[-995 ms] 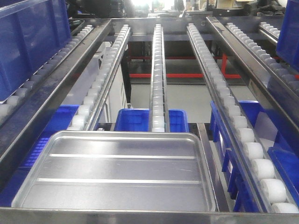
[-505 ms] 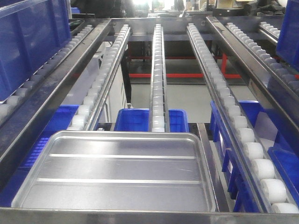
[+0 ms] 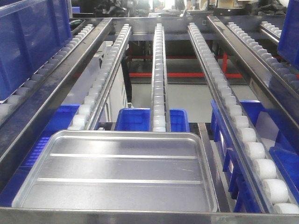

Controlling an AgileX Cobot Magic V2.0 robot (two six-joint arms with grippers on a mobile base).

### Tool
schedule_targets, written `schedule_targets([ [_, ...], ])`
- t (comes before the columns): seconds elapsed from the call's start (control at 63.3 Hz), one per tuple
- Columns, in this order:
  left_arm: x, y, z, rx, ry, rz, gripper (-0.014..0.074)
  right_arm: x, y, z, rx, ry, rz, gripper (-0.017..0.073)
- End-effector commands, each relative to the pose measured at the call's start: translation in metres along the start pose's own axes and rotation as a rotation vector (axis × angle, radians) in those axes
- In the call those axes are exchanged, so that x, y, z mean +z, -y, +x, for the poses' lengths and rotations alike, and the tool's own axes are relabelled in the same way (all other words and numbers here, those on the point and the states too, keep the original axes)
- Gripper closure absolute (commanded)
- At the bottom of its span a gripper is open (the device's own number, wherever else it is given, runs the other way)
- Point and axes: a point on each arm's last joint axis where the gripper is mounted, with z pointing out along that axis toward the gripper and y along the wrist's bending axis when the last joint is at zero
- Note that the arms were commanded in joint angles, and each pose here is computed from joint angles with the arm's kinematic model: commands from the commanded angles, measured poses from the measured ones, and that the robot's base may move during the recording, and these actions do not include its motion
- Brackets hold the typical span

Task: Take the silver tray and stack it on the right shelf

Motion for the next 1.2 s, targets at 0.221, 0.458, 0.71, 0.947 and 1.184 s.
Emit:
schedule_targets([
  [0.221, 0.065, 0.038, -0.026, 0.110, -0.282, 0.257, 0.0466, 0.048, -0.025, -0.037, 0.069, -0.183, -0.243, 0.0155],
  [0.458, 0.098, 0.073, 0.003, 0.100, -0.481, 0.407, 0.0236, 0.083, -0.080, -0.014, 0.034, -0.413, -0.540, 0.0110],
  [0.71, 0.115, 0.093, 0.031, 0.126, -0.672, 0.455, 0.0236, 0.111, -0.127, 0.030, 0.072, -0.723, -0.608, 0.0110],
  [0.947, 0.138, 0.095, 0.048, 0.104, -0.923, 0.319, 0.0281, 0.137, -0.150, 0.060, 0.111, -1.084, -0.518, 0.0111],
  [1.184, 0.169, 0.102, 0.069, 0.061, -1.050, 0.186, 0.0287, 0.169, -0.147, 0.090, 0.125, -1.242, -0.251, 0.0111],
])
